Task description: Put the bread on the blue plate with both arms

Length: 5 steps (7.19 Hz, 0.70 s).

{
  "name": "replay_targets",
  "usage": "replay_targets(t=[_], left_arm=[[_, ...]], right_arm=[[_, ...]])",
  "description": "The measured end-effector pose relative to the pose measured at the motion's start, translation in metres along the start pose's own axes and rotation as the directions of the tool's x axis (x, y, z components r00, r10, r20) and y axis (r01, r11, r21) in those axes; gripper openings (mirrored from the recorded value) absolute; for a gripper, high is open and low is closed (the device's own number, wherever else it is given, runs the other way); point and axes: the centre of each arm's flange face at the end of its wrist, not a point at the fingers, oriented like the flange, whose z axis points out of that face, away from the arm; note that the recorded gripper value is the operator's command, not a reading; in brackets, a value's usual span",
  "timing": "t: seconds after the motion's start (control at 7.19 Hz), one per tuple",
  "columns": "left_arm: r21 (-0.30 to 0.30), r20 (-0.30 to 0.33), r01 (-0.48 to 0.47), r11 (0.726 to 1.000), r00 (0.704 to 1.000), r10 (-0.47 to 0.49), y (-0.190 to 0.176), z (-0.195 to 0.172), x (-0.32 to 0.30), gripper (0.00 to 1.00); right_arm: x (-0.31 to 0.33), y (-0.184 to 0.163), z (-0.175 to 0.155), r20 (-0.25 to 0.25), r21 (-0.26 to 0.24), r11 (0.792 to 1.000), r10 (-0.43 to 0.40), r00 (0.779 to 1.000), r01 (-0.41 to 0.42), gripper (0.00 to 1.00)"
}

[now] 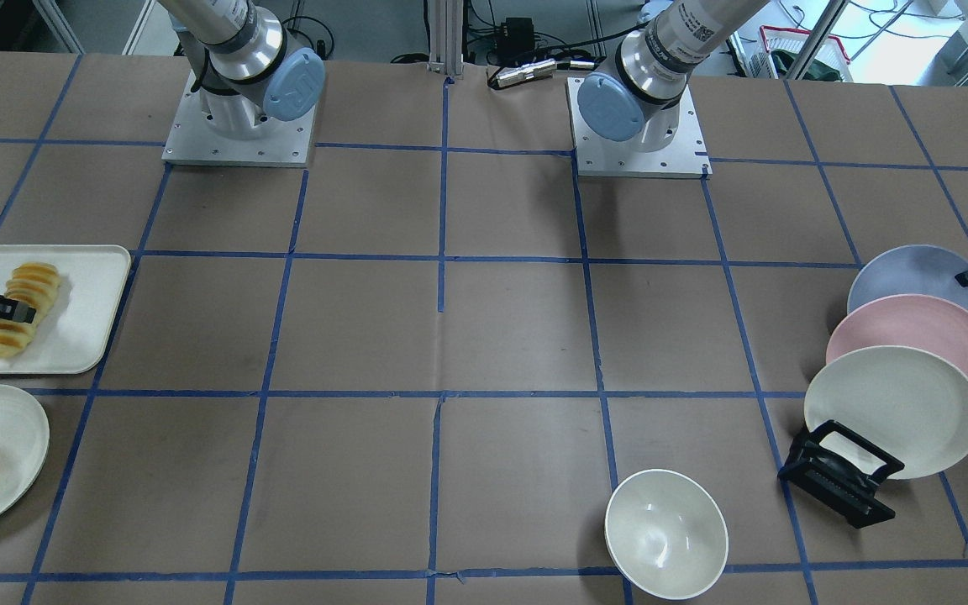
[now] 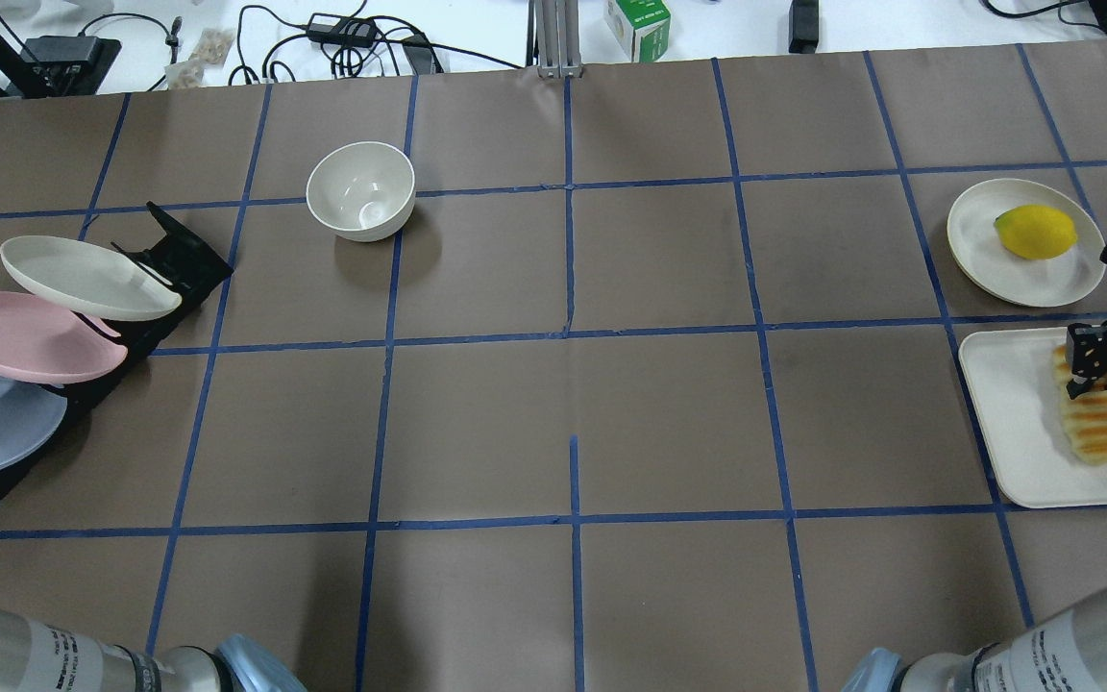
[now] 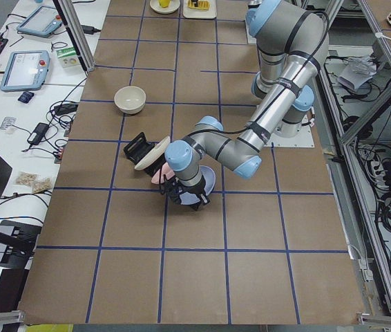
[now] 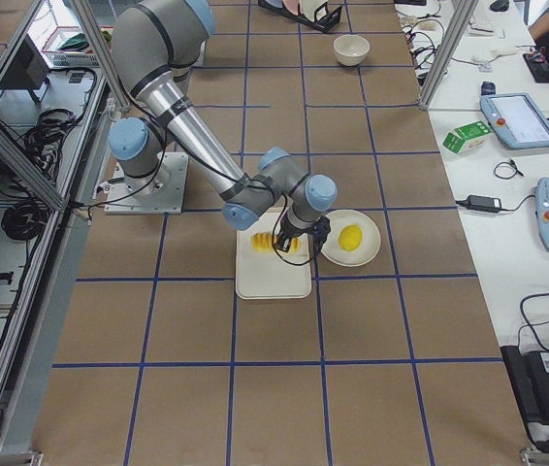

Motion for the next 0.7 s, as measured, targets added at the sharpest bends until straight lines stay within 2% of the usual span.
replay_targets(t=[0.28, 0.7], left_arm=[[0.016, 0.008, -0.001, 1.0, 1.0, 0.001, 0.002, -0.013, -0.001, 0.0], [0.014, 0.033, -0.031, 0.999, 0.999, 0.031, 0.012, -0.054, -0.007, 0.0]], right_arm=[[-0.002, 0.003, -0.013, 0.0, 0.011, 1.0, -0.005, 1.0, 0.005, 0.0], [-0.026, 0.017, -0.076, -0.016, 0.066, 0.997, -0.027, 1.0, 0.028, 0.0]])
